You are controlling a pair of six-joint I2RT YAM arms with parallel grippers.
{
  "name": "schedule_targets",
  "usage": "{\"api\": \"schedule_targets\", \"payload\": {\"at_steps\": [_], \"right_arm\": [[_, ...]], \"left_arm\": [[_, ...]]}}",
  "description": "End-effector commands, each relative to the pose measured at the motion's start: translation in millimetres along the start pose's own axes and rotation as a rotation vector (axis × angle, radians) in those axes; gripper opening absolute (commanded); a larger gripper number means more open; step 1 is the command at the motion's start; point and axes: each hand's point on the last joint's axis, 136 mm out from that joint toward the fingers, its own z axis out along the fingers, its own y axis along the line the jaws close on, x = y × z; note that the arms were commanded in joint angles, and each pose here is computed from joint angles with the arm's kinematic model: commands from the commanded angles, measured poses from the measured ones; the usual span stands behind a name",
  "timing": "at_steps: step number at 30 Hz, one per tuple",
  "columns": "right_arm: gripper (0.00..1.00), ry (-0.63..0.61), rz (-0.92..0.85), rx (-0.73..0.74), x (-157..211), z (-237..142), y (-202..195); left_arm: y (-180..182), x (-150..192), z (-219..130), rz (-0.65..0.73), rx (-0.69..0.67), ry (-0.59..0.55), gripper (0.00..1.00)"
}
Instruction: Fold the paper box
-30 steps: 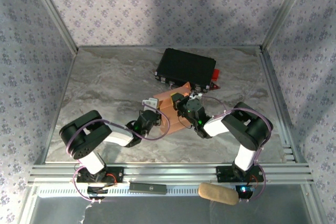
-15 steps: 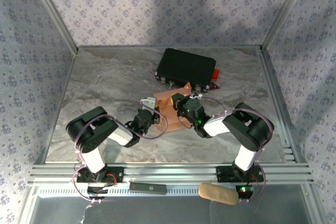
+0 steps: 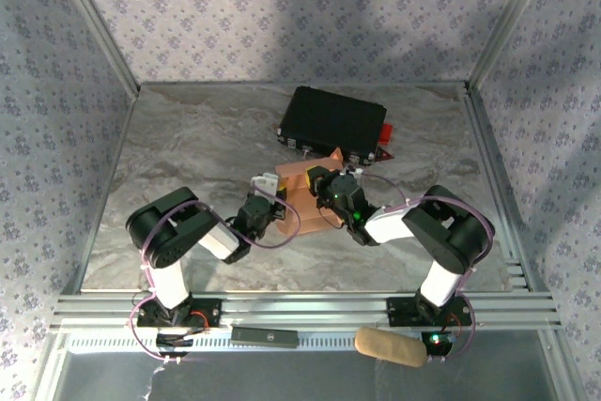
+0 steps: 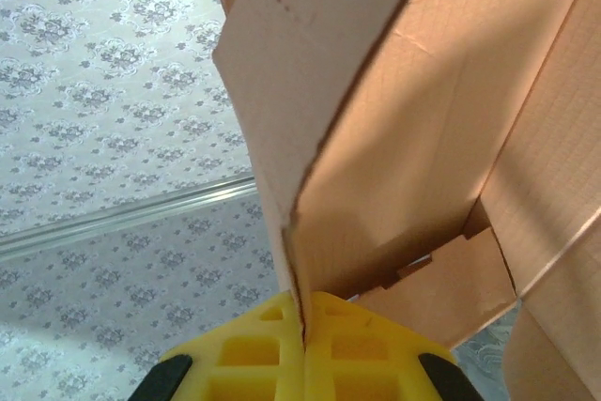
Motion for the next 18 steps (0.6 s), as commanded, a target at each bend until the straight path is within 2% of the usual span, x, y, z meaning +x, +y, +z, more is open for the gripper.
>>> {"api": "schedule_targets", "payload": {"at_steps": [1,5,12,18], "right_arm": [[0.0,-0.018,-0.003,0.136,-5.8,-3.3,-33.9],[0.0,-0.023,-0.004,0.149,-7.3,-3.8,-33.6],[0.0,-0.013,0.006,0.156,-4.2,1.2,-32.9],[0.0,-0.017,0.016,0.176,-3.6,0.4,-35.0]], "left_arm": [[-11.8,-30.6,-0.4,-0.037,0.069,-0.132,0.21],[-9.3,-28.5,1.2,-0.027,0.056,-0.129,0.21],[-6.5,-33.3,6.4,-0.02,0.033,-0.122,0.07],[-6.3,-37.9,9.2,-0.026,0.02,-0.126,0.0]]}}
